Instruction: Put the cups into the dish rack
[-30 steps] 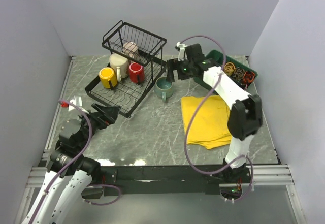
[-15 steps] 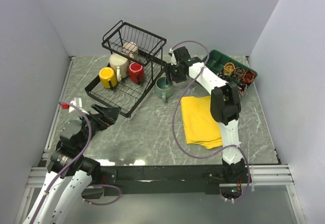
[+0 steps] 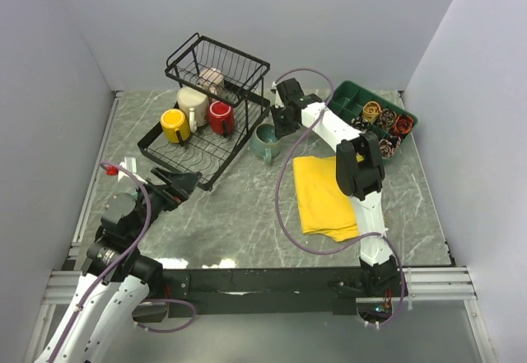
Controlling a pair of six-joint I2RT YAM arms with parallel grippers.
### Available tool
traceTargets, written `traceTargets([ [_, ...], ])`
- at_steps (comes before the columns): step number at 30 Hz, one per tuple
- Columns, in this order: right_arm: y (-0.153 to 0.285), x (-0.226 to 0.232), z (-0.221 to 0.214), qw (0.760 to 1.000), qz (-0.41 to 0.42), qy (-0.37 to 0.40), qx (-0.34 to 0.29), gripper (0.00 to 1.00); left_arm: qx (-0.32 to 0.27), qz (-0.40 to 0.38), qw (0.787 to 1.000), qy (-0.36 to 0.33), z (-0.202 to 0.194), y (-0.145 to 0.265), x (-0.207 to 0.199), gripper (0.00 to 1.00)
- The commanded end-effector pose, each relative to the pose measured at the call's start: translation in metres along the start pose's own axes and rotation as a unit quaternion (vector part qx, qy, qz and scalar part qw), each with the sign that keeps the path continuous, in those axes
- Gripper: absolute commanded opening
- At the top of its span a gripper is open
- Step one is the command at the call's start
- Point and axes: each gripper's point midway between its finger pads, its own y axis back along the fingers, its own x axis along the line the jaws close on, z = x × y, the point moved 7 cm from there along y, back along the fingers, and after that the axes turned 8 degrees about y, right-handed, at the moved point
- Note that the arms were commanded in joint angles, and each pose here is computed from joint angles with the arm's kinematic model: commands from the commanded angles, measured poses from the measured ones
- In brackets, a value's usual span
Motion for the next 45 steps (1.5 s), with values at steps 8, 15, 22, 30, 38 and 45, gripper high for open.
traceTargets([
  [8, 0.051, 0.007, 0.009, 0.998, 0.026, -0.013, -0.047, 0.0, 0.046, -0.099, 0.991, 0.077, -0.012, -0.002, -0.02, 0.96],
  [15, 0.169, -0.007, 0.029, 0.98, 0.085, -0.048, -0.172, 0.0, 0.12, -0.248, 0.95, 0.146, -0.018, -0.008, -0.056, 0.96],
  [22, 0.296, -0.008, 0.037, 0.948, 0.094, 0.017, -0.302, 0.0, 0.184, -0.328, 0.916, 0.139, -0.008, -0.014, -0.11, 0.96],
  [30, 0.423, 0.038, 0.039, 0.864, 0.213, 0.059, -0.452, 0.0, 0.236, -0.408, 0.872, 0.135, -0.02, -0.023, -0.186, 0.96],
  [38, 0.469, 0.07, 0.029, 0.808, 0.336, 0.017, -0.484, 0.0, 0.237, -0.454, 0.849, 0.129, -0.034, -0.035, -0.226, 0.96],
  [45, 0.469, 0.074, 0.026, 0.783, 0.345, 0.015, -0.517, 0.0, 0.235, -0.482, 0.833, 0.137, -0.045, -0.048, -0.254, 0.98],
])
